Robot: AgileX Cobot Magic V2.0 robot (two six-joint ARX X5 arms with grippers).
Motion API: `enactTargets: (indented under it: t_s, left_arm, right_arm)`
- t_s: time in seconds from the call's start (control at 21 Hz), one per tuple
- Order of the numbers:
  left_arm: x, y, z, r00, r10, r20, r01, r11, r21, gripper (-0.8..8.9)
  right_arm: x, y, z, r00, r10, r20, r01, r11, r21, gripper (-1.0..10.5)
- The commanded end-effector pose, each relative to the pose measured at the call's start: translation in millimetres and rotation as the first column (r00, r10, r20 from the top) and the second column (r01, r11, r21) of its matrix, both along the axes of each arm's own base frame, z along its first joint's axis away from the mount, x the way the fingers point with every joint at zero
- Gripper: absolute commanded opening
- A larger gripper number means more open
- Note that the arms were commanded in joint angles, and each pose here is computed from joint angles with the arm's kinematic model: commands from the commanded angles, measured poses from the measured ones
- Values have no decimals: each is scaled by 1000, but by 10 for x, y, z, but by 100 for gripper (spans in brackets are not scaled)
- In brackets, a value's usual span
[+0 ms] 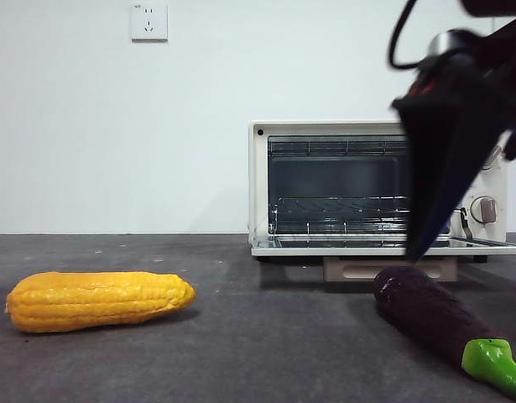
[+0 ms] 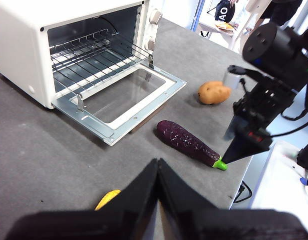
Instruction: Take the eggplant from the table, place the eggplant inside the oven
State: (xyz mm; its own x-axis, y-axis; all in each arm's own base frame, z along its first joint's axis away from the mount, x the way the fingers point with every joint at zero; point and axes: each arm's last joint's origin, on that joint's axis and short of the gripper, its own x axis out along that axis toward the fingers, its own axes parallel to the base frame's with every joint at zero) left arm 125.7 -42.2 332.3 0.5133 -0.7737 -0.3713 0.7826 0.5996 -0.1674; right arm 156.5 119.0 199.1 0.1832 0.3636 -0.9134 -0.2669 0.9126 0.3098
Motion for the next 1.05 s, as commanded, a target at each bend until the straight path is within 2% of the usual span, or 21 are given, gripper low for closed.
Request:
enactTargets:
  t_s: [0.05, 0.33, 0.43, 0.72, 0.91, 1.05]
  left_arm:
    - [-6, -2, -19, 1000, -3, -14, 3, 1000, -5, -6]
    - [-7, -2, -19, 1000, -3, -14, 3, 1000, -5, -6]
    - [-8, -2, -19, 1000, -3, -14, 3, 1000, -5, -6]
    - [-6, -2, -20, 1000, -3, -14, 3, 1000, -4, -6]
    - [-3, -2, -21, 1000, -3, -15, 3, 1000, -4, -6]
    - [0, -3, -22, 1000, -3, -17, 3, 1000, -4, -6]
  right_arm:
    - [23, 91, -124, 999, -28, -20, 27, 999, -39, 563]
    - [84, 181, -352, 998, -32, -54, 23, 987, -162, 561]
    - [109, 202, -408, 998, -50, -44, 40, 980, -194, 475]
    - [144, 232, -401, 998, -61, -10, 59, 984, -166, 161]
    - [124, 253, -402, 999, -49, -6, 48, 984, -173, 116]
    - [99, 285, -400, 1000, -28, 5, 29, 983, -180, -6]
